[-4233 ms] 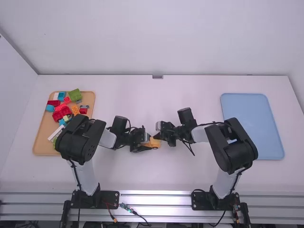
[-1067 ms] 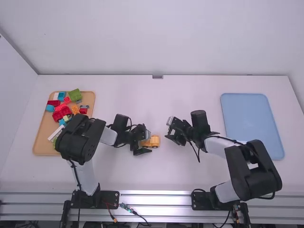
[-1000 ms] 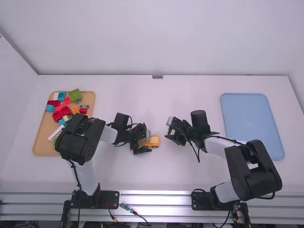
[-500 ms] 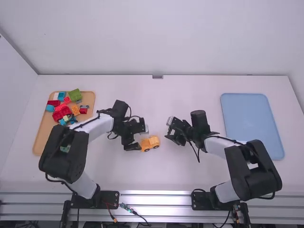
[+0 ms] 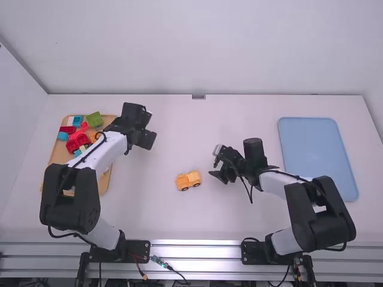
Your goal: Assemble lego blocks to make yellow taxi
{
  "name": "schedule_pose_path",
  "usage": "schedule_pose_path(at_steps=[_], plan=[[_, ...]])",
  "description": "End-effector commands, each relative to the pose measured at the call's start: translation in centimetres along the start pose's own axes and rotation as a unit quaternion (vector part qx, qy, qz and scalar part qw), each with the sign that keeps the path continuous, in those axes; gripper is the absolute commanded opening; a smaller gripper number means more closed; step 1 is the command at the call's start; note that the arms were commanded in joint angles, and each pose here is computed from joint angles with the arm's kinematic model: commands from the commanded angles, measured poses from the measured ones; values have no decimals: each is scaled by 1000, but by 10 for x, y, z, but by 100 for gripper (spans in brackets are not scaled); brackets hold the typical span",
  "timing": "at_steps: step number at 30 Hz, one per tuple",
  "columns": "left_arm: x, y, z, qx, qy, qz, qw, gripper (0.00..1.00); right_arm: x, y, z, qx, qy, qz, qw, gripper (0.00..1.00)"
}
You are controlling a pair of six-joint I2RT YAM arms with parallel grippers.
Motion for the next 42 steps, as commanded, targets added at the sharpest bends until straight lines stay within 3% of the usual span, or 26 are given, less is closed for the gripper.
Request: schedule_pose_path(at_steps=[1, 6, 13, 18, 28, 42], plan=[[7, 28, 4, 46, -12, 98, 994, 99, 8, -5, 1, -2, -6, 39, 999, 87], [9, 57, 1, 57, -21, 153, 986, 99, 8, -7, 1, -5, -7, 41, 999, 90], [7, 103, 3, 7, -5, 231, 973, 99, 19, -19, 2, -8, -10, 46, 999, 93], [-23, 150, 15, 72, 46, 365, 927, 99, 31, -32, 5, -7, -5, 54, 999, 94], [-63, 141, 13, 89, 106, 473, 870, 99, 47, -45, 11, 1, 1, 62, 998, 97], [-102, 128, -6, 101, 126, 523, 837, 99, 50, -51, 11, -14, 0, 71, 997, 99]])
Point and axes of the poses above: each hand's point on the last joint's axis, 136 mm out from that joint toward the fingers, its own z axis back along the fingers, its own y axis along the line the jaws close on, x = y × z, the point moved 1 cm from there along z, back along the fingers, and after that the axes turned 11 degrees about z, right-handed, at the moved point
